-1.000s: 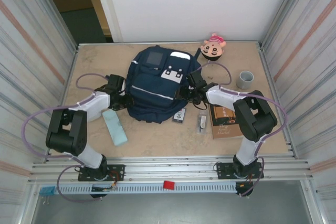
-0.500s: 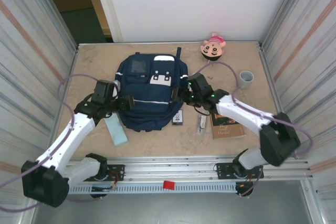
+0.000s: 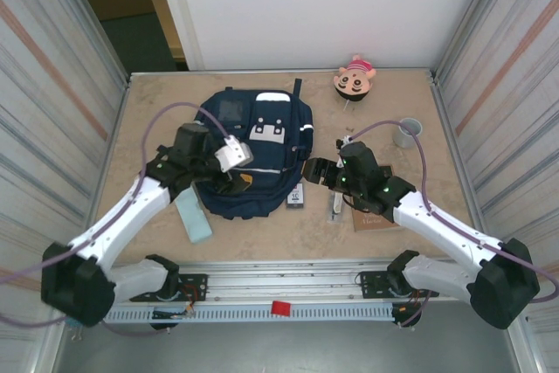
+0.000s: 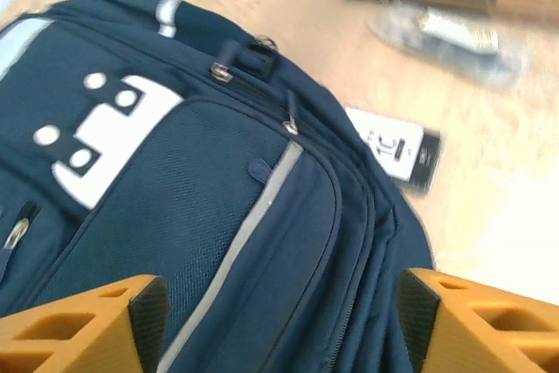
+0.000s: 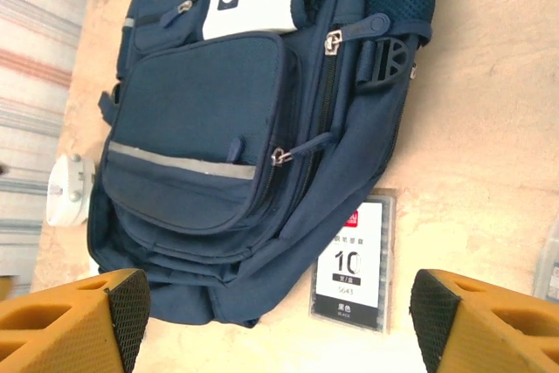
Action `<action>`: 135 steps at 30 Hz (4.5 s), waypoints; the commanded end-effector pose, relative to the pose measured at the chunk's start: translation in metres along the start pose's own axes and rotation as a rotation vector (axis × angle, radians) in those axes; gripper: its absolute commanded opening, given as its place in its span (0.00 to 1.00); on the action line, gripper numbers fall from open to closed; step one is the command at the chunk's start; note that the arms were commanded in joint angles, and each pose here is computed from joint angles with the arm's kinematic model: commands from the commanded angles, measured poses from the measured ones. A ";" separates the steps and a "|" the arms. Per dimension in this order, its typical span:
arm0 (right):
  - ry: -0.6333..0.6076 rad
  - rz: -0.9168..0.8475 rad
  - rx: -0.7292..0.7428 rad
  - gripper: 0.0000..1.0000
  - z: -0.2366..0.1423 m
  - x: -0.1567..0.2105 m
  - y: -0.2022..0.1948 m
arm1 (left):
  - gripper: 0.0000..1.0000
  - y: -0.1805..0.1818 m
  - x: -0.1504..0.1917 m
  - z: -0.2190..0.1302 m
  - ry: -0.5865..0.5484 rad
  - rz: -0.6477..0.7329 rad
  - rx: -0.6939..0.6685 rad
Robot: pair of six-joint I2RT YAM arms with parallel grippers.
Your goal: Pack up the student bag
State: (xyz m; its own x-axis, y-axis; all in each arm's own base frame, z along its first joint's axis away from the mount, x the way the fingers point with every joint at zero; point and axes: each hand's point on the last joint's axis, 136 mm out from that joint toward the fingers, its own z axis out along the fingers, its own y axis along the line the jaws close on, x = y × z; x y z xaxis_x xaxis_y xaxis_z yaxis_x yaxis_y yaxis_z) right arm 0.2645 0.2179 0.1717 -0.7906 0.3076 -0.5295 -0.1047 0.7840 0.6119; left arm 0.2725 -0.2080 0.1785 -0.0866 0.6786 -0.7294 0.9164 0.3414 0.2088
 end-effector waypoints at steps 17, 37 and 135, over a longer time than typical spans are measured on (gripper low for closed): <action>-0.044 -0.068 -0.050 0.80 0.001 0.001 -0.009 | 0.83 0.025 0.052 0.091 0.213 0.397 0.046; -0.096 -0.259 -0.204 0.79 -0.006 -0.027 0.002 | 0.00 0.009 -0.050 -0.017 -0.155 0.314 0.033; 0.017 -0.706 -0.552 0.05 0.049 -0.025 0.026 | 0.00 0.038 -0.065 -0.105 -0.538 0.103 -0.003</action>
State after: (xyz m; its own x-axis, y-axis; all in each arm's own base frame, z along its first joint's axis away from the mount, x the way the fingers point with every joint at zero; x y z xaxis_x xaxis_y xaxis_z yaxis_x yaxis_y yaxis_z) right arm 0.3120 0.2523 0.1523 -0.4584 -0.1900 -0.8682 -0.8244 0.4559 0.3355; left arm 0.2729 -0.1693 0.2630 0.0770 0.3319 -0.9401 0.9364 0.2996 0.1825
